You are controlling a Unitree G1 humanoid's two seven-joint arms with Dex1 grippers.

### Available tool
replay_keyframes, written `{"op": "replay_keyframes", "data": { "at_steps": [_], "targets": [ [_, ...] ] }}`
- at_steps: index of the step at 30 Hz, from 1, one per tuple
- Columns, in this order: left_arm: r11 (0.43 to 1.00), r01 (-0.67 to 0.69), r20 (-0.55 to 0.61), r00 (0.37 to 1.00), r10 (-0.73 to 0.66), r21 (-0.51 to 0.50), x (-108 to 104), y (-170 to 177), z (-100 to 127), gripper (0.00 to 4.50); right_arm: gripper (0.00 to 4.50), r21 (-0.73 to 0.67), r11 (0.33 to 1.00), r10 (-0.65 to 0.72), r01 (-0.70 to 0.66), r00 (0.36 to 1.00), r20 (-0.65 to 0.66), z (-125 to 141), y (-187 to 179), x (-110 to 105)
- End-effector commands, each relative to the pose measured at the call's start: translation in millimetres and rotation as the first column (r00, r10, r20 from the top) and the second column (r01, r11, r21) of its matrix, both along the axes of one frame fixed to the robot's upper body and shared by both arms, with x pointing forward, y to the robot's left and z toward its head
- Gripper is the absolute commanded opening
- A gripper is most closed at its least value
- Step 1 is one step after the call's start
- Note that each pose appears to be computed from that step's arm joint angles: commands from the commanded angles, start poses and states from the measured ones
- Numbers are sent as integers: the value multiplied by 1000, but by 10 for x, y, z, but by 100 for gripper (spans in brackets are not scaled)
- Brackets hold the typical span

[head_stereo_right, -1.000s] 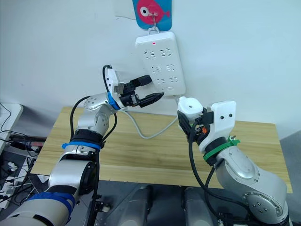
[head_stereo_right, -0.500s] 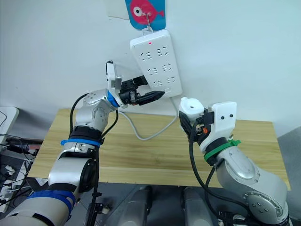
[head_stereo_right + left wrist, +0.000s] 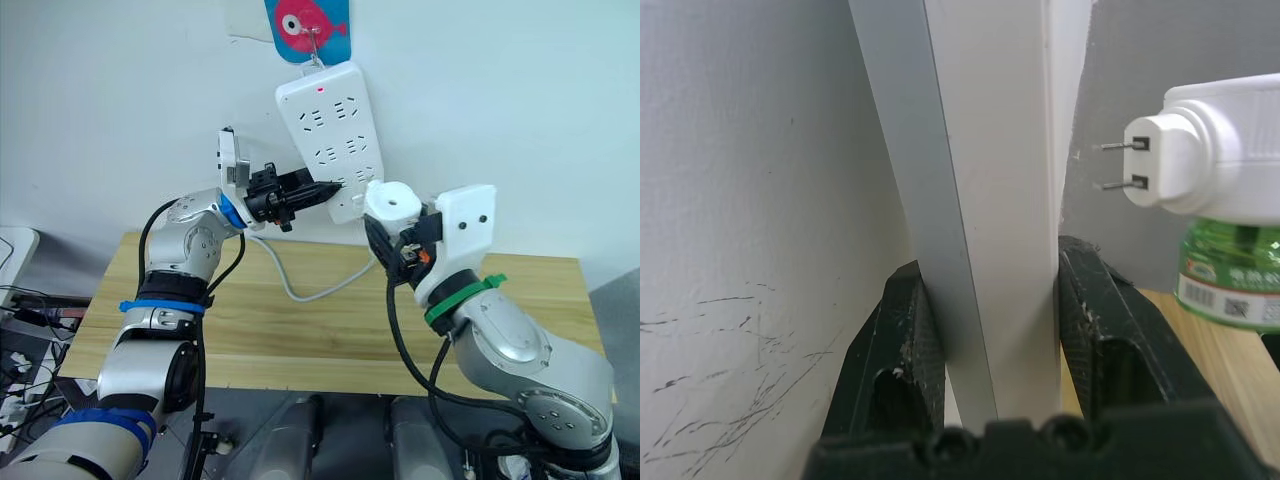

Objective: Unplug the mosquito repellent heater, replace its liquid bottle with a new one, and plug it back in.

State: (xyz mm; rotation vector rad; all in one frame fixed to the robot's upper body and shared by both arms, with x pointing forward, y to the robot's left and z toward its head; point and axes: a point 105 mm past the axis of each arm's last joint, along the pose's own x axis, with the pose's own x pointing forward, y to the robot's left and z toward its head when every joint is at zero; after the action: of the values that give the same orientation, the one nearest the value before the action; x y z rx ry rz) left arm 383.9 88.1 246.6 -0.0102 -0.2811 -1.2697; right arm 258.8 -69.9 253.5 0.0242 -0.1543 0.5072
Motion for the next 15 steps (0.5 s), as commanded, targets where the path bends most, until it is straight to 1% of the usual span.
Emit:
{"op": "replay_keyframes", "data": {
  "at_steps": [1,7,15],
  "targets": [
    [1000,-12,38,999,13,-15,-21,14,81,130,293,-23,1000,12,-11,1000,28,60,60,41],
    [1000,-13,40,999,14,-13,-17,24,91,130,293,-61,998,-31,32,999,25,10,41,161],
    [1000,-12,42,999,12,-6,-19,22,62,130,293,-39,998,-47,49,997,55,74,24,116]
  ]
}}
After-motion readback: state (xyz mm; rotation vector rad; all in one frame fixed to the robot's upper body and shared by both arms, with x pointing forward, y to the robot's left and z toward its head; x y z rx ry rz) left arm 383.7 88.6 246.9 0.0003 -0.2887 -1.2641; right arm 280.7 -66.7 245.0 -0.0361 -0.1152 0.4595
